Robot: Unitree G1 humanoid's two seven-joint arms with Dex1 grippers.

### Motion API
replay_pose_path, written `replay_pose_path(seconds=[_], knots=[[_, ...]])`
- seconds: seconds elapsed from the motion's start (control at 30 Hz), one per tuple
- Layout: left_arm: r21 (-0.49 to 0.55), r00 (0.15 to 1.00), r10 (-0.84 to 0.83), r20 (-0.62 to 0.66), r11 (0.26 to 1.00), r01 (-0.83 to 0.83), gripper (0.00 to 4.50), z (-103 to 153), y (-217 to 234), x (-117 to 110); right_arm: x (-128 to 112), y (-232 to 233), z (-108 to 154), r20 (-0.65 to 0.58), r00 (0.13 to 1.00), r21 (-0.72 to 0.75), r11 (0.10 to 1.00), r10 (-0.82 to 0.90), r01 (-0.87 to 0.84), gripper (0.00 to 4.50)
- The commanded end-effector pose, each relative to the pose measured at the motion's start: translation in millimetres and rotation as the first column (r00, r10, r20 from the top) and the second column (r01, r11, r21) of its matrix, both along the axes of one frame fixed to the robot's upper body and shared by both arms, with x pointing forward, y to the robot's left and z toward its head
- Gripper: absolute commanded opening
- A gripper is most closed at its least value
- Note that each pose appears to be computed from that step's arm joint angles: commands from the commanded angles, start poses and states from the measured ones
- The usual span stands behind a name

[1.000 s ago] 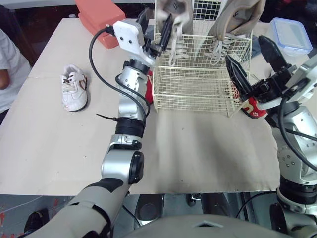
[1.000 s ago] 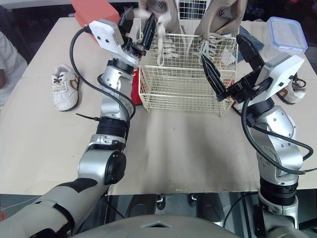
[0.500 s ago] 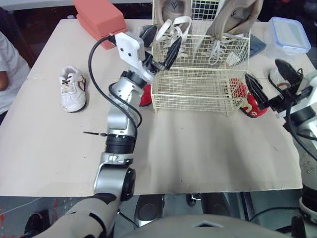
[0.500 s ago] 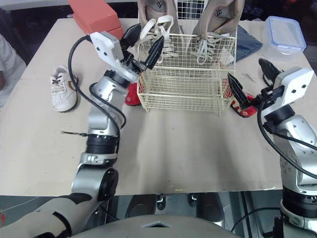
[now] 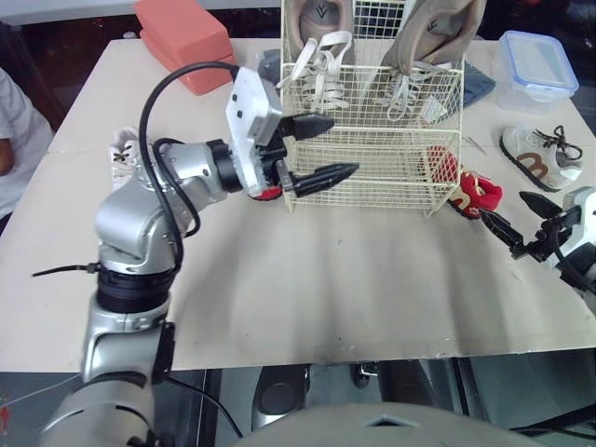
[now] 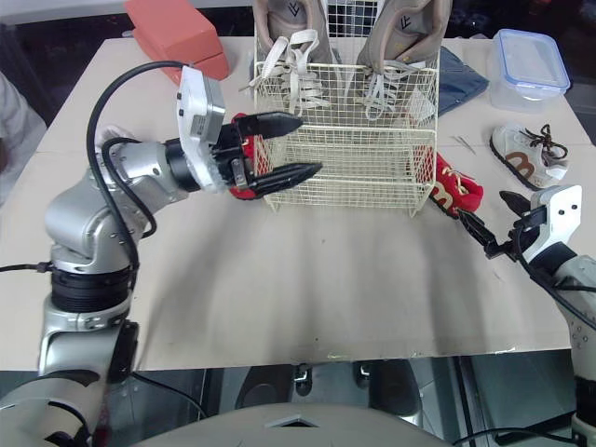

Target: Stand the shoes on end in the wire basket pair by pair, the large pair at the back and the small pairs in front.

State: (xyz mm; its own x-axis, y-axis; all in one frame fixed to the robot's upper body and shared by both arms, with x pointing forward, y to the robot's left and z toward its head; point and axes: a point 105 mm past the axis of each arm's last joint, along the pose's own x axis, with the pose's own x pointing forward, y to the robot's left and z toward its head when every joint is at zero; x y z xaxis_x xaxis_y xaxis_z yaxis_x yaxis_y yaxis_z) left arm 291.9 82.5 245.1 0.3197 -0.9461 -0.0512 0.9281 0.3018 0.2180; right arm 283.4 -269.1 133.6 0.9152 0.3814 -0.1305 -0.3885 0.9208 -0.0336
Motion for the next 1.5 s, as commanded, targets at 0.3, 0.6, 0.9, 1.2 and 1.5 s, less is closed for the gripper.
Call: replay_pose_path(seconds=[0.3,0.6,0.9,1.2,1.5], knots=[[0.046,0.997,-0.082,-0.015,0.996,0.083,4.5,-1,-5,-20,18,3,1,-0.026,0.998,0.022,0.998,0.062,-0.062,2.58],[0.051,0.995,-0.099,-0.014,0.994,0.1,4.5,0,-7,-22,19,-1,4,-0.005,1.0,0.034,0.999,0.029,-0.029,0.04],[0.066,0.994,-0.108,-0.008,0.992,0.108,4.5,-2,-5,-18,18,-37,71,0.341,0.921,0.023,0.981,-0.187,0.19,0.04],[0.092,0.996,-0.09,-0.004,0.992,0.09,4.5,-4,1,-15,-9,-12,169,0.733,0.669,0.003,0.984,-0.123,0.178,0.04],[0.046,0.998,-0.052,0.018,0.998,0.051,4.5,15,19,-5,-43,75,204,0.727,0.563,-0.34,0.919,0.392,-0.201,0.04]])
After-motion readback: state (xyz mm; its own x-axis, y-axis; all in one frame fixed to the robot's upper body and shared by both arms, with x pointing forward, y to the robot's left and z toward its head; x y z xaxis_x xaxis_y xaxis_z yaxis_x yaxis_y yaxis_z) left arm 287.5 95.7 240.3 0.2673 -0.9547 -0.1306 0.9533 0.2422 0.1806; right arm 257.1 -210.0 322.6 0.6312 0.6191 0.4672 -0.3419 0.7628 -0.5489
